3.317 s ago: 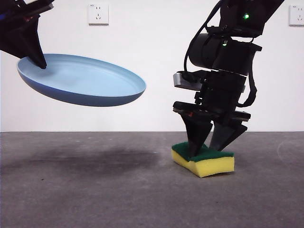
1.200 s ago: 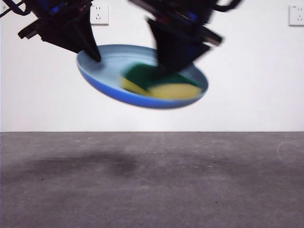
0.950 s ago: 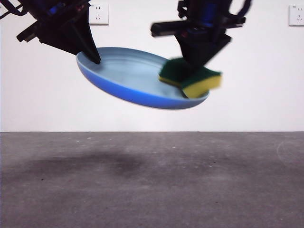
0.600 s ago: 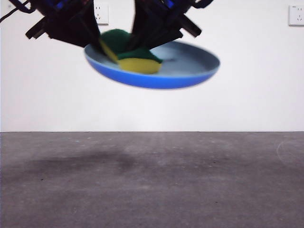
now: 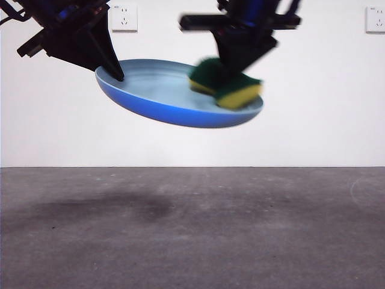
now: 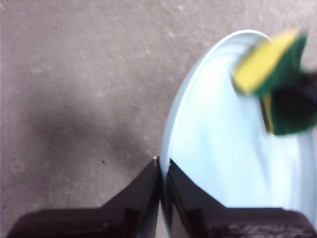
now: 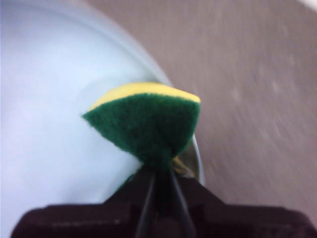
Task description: Pick up the plate,pick up the cloth,clean the plate with the cloth
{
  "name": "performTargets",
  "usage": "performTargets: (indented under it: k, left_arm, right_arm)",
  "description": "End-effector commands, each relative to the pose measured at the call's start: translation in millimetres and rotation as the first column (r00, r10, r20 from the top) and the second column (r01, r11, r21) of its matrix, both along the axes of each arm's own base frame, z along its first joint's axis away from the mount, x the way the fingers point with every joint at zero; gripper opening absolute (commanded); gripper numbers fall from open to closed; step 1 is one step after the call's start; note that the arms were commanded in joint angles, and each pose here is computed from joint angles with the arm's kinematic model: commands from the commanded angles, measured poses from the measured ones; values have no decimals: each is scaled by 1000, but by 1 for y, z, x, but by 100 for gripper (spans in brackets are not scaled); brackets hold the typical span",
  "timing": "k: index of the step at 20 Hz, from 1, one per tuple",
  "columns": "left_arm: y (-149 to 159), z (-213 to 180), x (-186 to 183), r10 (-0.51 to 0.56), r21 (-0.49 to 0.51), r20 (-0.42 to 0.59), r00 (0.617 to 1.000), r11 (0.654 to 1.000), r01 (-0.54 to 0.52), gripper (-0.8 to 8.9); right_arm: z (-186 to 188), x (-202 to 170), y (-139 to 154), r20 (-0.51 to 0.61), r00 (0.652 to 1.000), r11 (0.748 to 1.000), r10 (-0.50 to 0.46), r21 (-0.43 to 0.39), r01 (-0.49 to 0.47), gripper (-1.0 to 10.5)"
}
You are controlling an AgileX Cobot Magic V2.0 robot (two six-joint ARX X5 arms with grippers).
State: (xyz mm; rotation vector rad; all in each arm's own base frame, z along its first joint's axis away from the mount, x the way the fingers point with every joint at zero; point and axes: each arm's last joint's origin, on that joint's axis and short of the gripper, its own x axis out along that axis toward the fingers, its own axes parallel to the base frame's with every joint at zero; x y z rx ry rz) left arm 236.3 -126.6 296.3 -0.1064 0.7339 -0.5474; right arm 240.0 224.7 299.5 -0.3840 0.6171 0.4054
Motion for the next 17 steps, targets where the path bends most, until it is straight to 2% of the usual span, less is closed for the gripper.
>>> performTargets:
  k: [1, 2, 3, 5, 6, 11, 13, 17]
  left_arm:
    - [-2, 0, -1, -40, -2, 10, 999, 999, 40, -8]
    - [-1, 0, -1, -18, 36, 33, 999, 999, 17, -8]
    - [2, 0, 1, 34, 105, 72, 997, 994, -42, -8]
    - [8, -2, 5, 119, 234, 140, 983, 961, -150, -8]
    - [10, -4, 8, 138, 264, 151, 979, 949, -175, -8]
    - [22, -41, 41, 189, 340, 44, 981, 920, -193, -8]
    - [23, -63, 56, 185, 341, -22, 982, 925, -167, -8]
    - [25, -106, 77, 218, 398, -115, 969, 904, -156, -4]
  right_arm:
    - [6, 2, 10, 18, 990, 977, 139, 159, -140, -11]
    - [8, 0, 13, 8, 978, 957, 207, 206, -205, -11]
    - [8, -2, 15, -2, 974, 950, 227, 221, -221, -12]
    - [10, -8, 10, -26, 981, 962, 194, 200, -185, -11]
    - [12, -11, 6, -41, 981, 967, 188, 185, -177, -11]
    - [31, -33, -22, -65, 991, 989, 114, 101, -107, -12]
    - [42, -43, -34, -52, 994, 990, 100, 101, -95, -11]
    - [63, -64, -56, -14, 995, 986, 100, 133, -97, -11]
